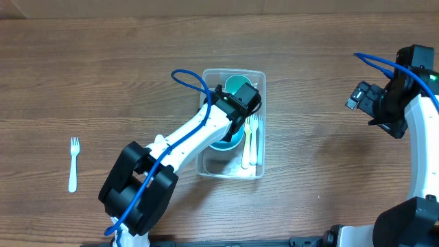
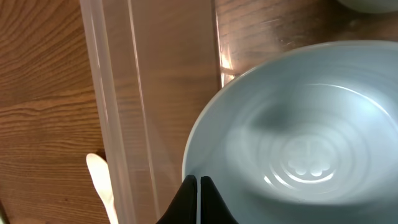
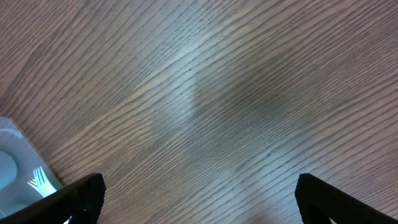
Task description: Pack container
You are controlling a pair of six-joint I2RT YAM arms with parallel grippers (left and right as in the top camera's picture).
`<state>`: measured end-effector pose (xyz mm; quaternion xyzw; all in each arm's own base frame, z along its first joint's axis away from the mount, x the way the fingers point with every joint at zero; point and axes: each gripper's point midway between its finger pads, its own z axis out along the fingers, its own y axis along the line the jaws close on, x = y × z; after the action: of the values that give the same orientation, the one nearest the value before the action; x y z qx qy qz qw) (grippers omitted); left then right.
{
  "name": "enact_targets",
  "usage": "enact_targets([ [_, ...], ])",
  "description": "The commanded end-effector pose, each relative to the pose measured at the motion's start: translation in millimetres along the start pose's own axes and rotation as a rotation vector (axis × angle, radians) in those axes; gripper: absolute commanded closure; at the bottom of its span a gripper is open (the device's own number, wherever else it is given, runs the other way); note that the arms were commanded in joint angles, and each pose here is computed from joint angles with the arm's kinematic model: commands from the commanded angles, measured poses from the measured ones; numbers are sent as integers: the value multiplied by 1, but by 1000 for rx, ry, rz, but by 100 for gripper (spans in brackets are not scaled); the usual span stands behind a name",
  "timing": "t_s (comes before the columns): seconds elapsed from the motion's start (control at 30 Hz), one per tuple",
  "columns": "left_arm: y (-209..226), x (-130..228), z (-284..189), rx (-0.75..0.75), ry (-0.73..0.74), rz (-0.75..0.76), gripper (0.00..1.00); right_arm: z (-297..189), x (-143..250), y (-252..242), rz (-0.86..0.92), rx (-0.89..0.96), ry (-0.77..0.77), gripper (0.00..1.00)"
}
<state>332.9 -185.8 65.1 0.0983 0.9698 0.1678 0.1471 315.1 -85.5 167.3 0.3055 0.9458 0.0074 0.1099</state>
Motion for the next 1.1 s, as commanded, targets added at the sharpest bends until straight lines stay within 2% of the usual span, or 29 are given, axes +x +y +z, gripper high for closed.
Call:
enact_targets([
  [0.0, 0, -8, -7, -4, -27, -13, 96, -16, -7, 2, 0, -21, -53, 0],
  [0.13, -14, -24, -27, 99, -46, -40, 96, -16, -7, 2, 0, -21, -53, 0],
  [0.3, -24, -54, -74, 233, -104, -75, 96, -16, -7, 2, 0, -21, -53, 0],
  [0.37, -14, -66, -95, 237, -142, -106, 96, -16, -7, 2, 0, -21, -53, 0],
  [0.47, 23, -81, -118, 209, -181, -253, 96, -16, -7, 2, 0, -21, -53, 0],
  [0.53, 57, -88, -124, 200, -185, -352, 87, -16, -7, 2, 0, -21, -53, 0],
  [0.57, 76, -89, -124, 190, -182, -407, 79, -16, -7, 2, 0, -21, -53, 0],
  [0.6, 98, -88, -122, 176, -172, -465, 64, -16, -7, 2, 0, -21, -53, 0],
  [0.67, 142, -81, -112, 137, -129, -557, 5, -16, -7, 2, 0, -21, -53, 0],
  [0.7, 161, -76, -107, 113, -105, -594, 0, -16, -7, 2, 0, -21, -53, 0],
  [0.8, 205, -56, -86, 95, -2, -658, 0, -16, -7, 2, 0, -21, -53, 0],
  [0.9, 209, -40, -78, 198, 92, -632, 0, -16, -7, 2, 0, -21, -53, 0],
  [1.07, 211, -5, -88, 171, 195, -607, 0, -16, -7, 2, 0, -21, -53, 0],
])
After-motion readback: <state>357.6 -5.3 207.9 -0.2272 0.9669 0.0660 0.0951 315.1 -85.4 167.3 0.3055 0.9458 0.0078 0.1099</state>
